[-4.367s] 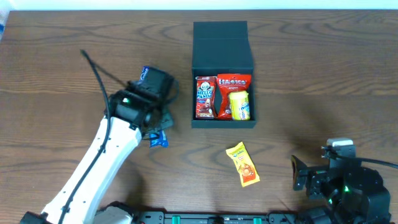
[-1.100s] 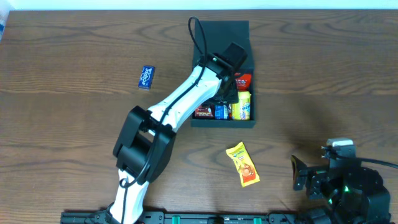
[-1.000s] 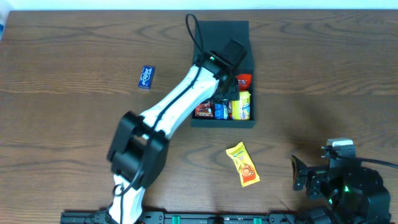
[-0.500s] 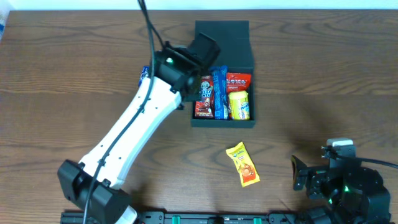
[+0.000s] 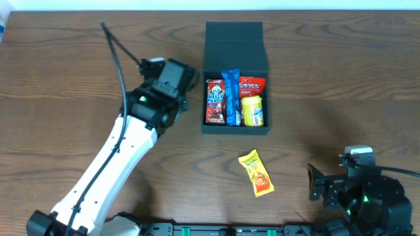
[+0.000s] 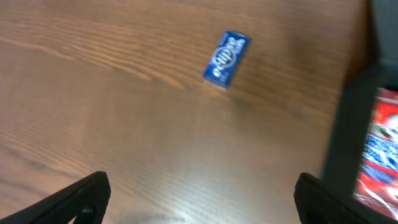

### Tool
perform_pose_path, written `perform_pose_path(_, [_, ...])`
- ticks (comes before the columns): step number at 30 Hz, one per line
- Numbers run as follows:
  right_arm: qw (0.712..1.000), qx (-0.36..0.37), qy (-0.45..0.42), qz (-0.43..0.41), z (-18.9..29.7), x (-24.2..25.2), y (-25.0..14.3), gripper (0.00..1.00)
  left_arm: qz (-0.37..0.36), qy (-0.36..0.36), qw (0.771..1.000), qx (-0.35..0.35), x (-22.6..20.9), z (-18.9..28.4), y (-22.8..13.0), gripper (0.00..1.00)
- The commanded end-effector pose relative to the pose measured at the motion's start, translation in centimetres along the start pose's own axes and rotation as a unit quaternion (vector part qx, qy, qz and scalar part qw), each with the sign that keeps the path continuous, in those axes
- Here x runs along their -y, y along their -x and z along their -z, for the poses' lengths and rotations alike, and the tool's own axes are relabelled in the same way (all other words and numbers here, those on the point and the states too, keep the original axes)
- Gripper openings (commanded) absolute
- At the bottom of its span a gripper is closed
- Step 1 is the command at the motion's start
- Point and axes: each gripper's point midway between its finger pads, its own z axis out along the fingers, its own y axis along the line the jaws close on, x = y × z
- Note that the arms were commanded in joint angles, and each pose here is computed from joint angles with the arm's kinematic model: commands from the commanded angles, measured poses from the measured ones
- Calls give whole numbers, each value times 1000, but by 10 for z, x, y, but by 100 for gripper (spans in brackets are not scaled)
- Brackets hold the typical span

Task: Pack container
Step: 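Move the left gripper to the blue Eclipse mints tin, then grasp the Eclipse tin with the left gripper and lift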

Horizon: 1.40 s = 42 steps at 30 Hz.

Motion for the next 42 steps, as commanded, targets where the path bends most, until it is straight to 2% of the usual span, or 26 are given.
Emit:
perform_pose_path(1, [1000,0,-2,-7,0,1,0,99,-55,-17,998,-21,0,-30,-7,95])
perform_pose_path(3, [1000,0,-2,-7,0,1,0,99,-67,-30,997,-34,4,-49,-6,95])
perform_pose_path(8, [1000,0,-2,-7,0,1,0,99,-114,3,990,-81,-3,-119,-10,95])
perform_pose_path(13, [1000,0,-2,-7,0,1,0,99,-133,7,989,-68,-1,-152,3,96])
perform_pose_path(22, [1000,0,-2,-7,0,1,0,99,-155,-50,986,-41,26,-176,19,95])
perform_pose_path(35, [1000,0,-2,-7,0,1,0,99,-141,-85,985,-58,32,-210,30,95])
perform_pose_path(42, [1000,0,-2,-7,0,1,0,99,-127,-111,983,-71,39,-218,22,95])
